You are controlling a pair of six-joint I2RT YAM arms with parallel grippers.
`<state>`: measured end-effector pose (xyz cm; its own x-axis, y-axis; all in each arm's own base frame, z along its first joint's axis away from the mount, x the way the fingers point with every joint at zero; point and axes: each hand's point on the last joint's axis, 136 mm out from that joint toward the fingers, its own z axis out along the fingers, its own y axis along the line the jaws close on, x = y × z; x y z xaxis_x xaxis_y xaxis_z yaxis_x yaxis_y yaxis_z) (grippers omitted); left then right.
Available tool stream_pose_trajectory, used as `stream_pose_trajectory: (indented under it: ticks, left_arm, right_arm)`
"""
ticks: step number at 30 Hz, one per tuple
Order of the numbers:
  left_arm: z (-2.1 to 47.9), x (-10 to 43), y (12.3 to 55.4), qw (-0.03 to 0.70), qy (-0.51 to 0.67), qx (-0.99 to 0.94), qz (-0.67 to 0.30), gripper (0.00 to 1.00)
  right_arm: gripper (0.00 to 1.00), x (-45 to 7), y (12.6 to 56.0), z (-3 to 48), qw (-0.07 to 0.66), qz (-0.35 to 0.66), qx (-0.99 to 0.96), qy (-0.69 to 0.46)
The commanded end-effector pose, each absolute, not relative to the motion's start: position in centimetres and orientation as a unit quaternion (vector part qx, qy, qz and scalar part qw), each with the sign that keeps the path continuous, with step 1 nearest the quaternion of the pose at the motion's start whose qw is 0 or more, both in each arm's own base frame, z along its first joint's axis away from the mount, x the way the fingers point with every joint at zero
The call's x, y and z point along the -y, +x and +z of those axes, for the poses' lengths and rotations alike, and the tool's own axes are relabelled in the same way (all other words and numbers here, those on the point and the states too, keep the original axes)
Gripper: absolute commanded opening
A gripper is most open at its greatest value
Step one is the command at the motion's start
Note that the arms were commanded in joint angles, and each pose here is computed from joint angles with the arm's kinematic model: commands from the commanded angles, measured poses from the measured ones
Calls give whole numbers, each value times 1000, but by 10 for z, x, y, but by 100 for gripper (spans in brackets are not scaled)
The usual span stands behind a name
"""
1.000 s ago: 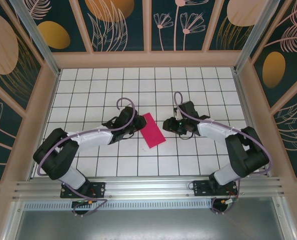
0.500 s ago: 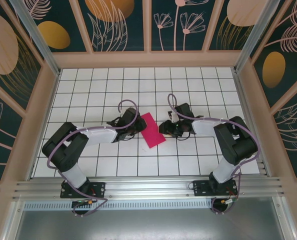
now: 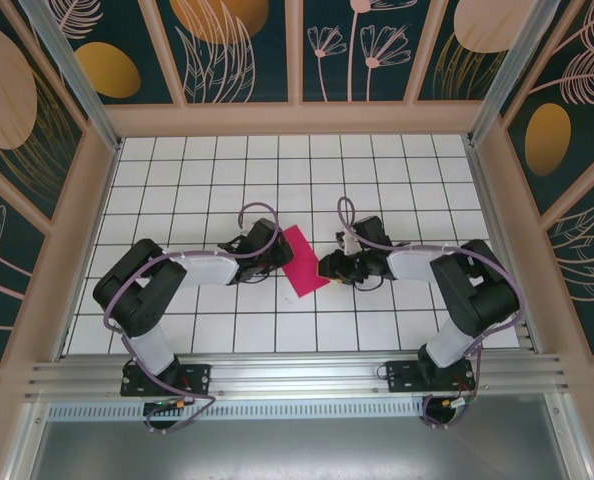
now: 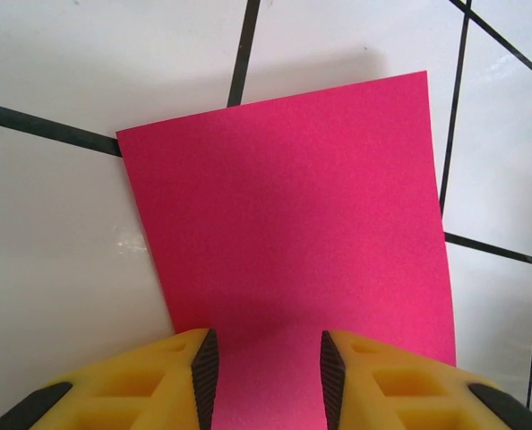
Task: Fold a paper plane with a square sheet of paper (pick it up from the middle)
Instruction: Rotate the paper at the center of the table.
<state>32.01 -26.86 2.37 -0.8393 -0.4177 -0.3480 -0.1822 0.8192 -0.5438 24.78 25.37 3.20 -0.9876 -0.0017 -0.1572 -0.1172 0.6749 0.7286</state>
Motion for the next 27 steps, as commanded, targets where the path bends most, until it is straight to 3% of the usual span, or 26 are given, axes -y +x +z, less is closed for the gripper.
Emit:
stream_pose_trajectory:
  ticks: [1, 6, 13, 27]
  left_arm:
    - [28, 265, 327, 247, -158, -924, -244, 39]
    - [34, 264, 331, 255, -154, -923, -242, 40]
    - [52, 264, 326, 271, -144, -914, -266, 40]
    - [39, 256, 326, 266, -155, -918, -249, 42]
  right_arm:
    - [38, -264, 241, 49, 84, 426, -900, -46]
    - [39, -253, 241, 48, 102, 393, -913, -44]
    - [43, -243, 277, 60, 148, 379, -913, -26]
    - [43, -280, 303, 41, 92, 426, -898, -61]
